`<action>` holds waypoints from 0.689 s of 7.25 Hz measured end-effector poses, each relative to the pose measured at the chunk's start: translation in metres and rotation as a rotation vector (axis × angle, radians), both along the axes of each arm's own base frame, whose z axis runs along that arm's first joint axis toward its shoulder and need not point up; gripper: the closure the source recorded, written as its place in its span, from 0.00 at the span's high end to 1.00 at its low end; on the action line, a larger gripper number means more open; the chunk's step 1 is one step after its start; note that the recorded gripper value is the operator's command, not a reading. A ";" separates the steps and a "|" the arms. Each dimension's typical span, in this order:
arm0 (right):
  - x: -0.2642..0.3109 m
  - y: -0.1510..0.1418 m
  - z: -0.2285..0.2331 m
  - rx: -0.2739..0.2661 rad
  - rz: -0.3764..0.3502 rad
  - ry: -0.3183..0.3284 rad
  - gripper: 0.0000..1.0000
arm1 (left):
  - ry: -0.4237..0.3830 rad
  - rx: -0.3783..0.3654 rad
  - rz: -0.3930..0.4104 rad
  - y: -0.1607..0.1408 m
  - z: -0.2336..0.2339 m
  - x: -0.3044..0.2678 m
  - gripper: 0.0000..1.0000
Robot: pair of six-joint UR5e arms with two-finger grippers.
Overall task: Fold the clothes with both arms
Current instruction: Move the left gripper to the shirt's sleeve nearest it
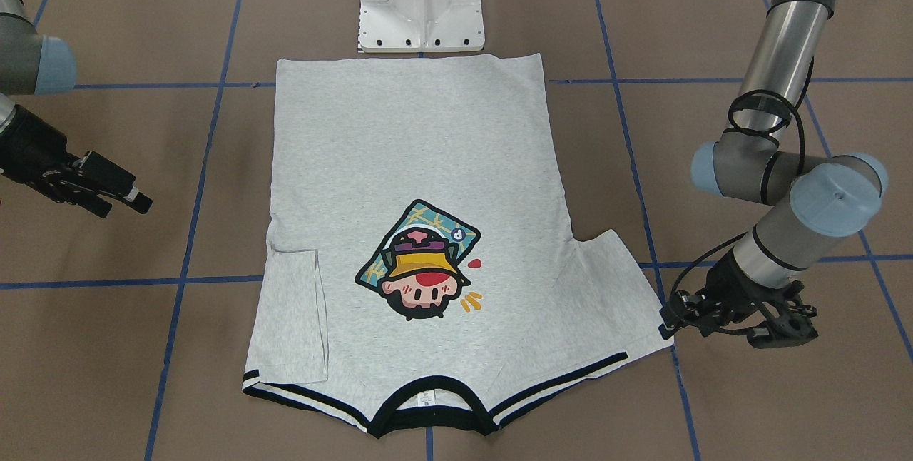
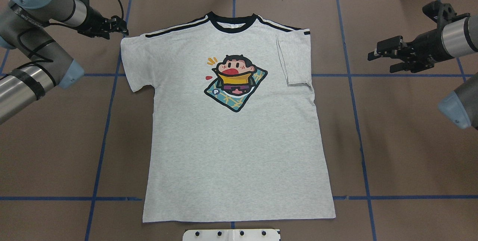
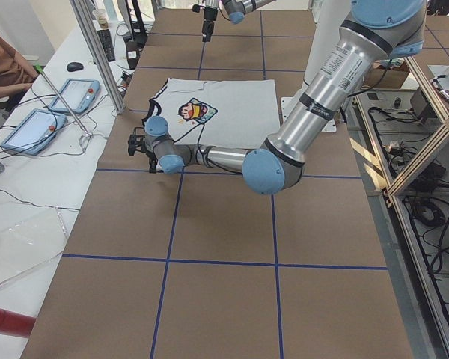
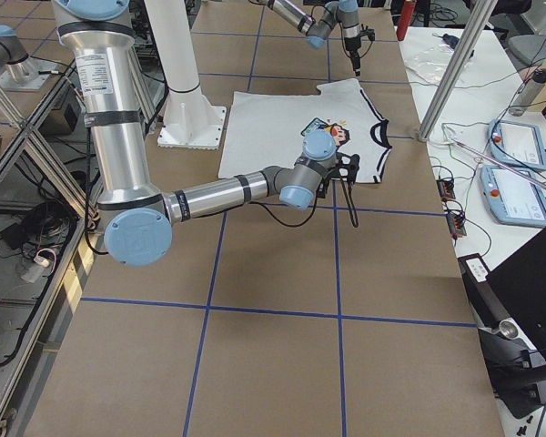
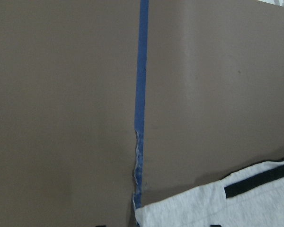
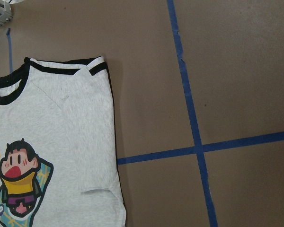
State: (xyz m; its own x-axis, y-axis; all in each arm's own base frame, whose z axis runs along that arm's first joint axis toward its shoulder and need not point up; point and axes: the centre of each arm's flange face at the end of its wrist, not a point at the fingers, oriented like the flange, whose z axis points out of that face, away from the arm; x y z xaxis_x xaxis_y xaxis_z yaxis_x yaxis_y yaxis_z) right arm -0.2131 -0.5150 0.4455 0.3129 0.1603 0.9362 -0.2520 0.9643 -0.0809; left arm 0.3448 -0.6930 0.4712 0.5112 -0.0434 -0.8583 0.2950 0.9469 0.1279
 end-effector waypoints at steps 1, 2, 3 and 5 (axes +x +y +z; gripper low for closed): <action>0.001 0.001 0.003 0.005 0.001 0.000 1.00 | -0.002 0.002 -0.004 -0.004 0.003 0.004 0.49; 0.001 0.002 0.003 0.007 0.003 0.001 1.00 | -0.004 0.001 -0.003 -0.005 0.005 0.006 0.49; 0.001 0.002 0.003 0.009 0.004 0.000 1.00 | -0.003 0.002 -0.001 -0.006 0.005 0.008 0.49; 0.001 0.001 0.001 0.010 0.005 -0.002 1.00 | -0.003 0.003 0.010 -0.002 0.005 0.016 0.39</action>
